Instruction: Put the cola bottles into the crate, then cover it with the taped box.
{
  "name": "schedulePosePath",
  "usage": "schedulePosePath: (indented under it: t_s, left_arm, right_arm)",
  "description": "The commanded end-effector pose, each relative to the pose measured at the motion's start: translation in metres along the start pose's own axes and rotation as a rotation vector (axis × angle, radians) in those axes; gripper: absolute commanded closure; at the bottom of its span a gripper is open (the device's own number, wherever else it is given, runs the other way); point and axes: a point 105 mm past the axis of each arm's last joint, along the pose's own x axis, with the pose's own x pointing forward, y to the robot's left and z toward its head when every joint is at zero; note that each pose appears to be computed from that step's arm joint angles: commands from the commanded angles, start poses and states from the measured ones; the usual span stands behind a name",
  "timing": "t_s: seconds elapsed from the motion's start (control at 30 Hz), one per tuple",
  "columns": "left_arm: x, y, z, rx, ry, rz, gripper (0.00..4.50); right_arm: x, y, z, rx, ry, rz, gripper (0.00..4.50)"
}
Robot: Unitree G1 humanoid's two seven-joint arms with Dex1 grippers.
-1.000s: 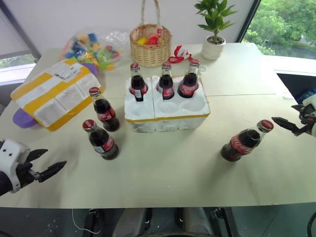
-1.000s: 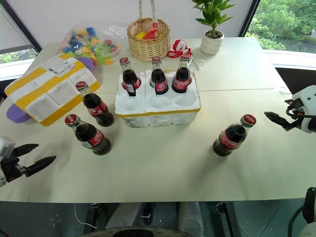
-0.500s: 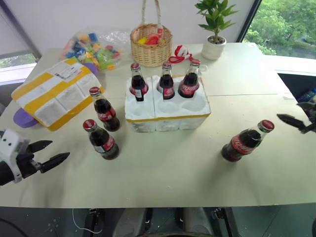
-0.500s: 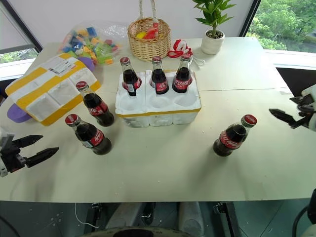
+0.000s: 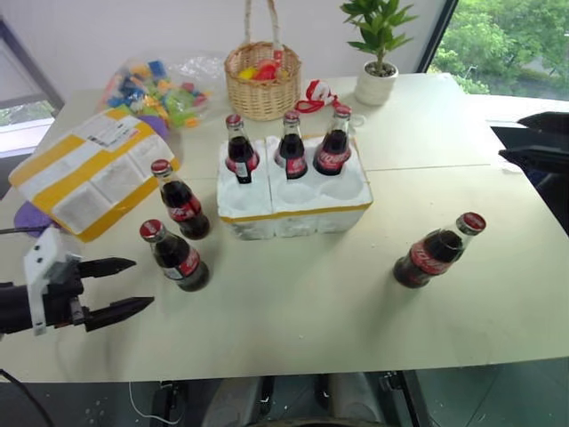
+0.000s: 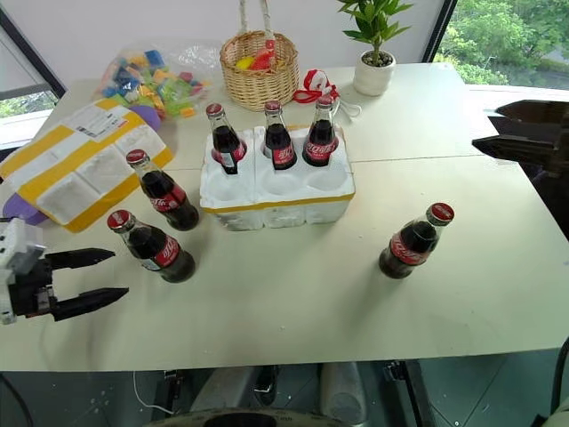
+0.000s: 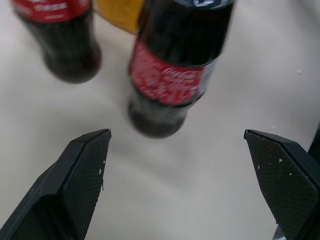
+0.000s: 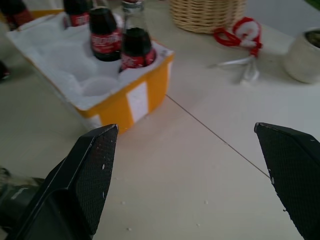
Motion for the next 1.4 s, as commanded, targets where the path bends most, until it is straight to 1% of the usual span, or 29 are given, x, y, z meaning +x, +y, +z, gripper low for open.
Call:
schedulePosePath:
  t_s: [0.03,0.2,0.43,0.63,0.8,0.93,1.0,1.03,1.07,1.1,1.2,1.3,1.4]
  left_arm:
    - [0.008,-0.007,0.007,0.043,-0.015,-0.029,0.02]
    - [0.02,-0.005,0.003,0.054,-0.034,-0.018,0.02]
    - [0.03,0.006,0.004,0.075,-0.088,0.046,0.02]
    - [0.045,0.012,0.008,0.066,-0.154,0.08,0.02]
    - [0.058,0.008,0.006,0.036,-0.184,0.061,0.02]
    - [0.062,0.002,0.004,0.007,-0.202,0.036,0.02]
    - [0.062,-0.001,0.006,0.006,-0.216,0.02,0.57]
    - [0.063,-0.002,0.007,0.015,-0.209,0.015,0.94]
    - [0.063,-0.004,0.008,0.03,-0.198,0.009,1.45]
    - [0.064,-0.005,0.008,0.046,-0.182,0.004,1.71]
    - [0.068,-0.013,0.016,0.075,-0.173,-0.046,1.69]
    - [0.073,-0.025,0.028,0.105,-0.19,-0.111,1.69]
    - [0.078,-0.031,0.04,0.136,-0.206,-0.149,1.69]
  right_arm:
    - [0.002,0.015,0.03,-0.068,-0.048,0.081,0.0]
    - [0.01,0.025,0.042,-0.095,-0.043,0.164,0.0]
    - [0.011,0.033,0.052,-0.1,-0.066,0.214,0.0]
    - [0.013,0.034,0.05,-0.089,-0.074,0.218,0.0]
    - [0.015,0.032,0.046,-0.077,-0.073,0.205,0.0]
    - [0.016,0.032,0.044,-0.072,-0.078,0.197,0.0]
    - [0.016,0.032,0.044,-0.067,-0.084,0.193,0.0]
    - [0.016,0.032,0.043,-0.064,-0.086,0.19,0.0]
    - [0.017,0.032,0.041,-0.061,-0.087,0.188,0.0]
    - [0.018,0.032,0.04,-0.059,-0.087,0.186,0.0]
    - [0.021,0.032,0.036,-0.055,-0.088,0.181,0.0]
    - [0.023,0.031,0.033,-0.042,-0.093,0.174,0.0]
    - [0.026,0.033,0.031,-0.038,-0.095,0.175,0.0]
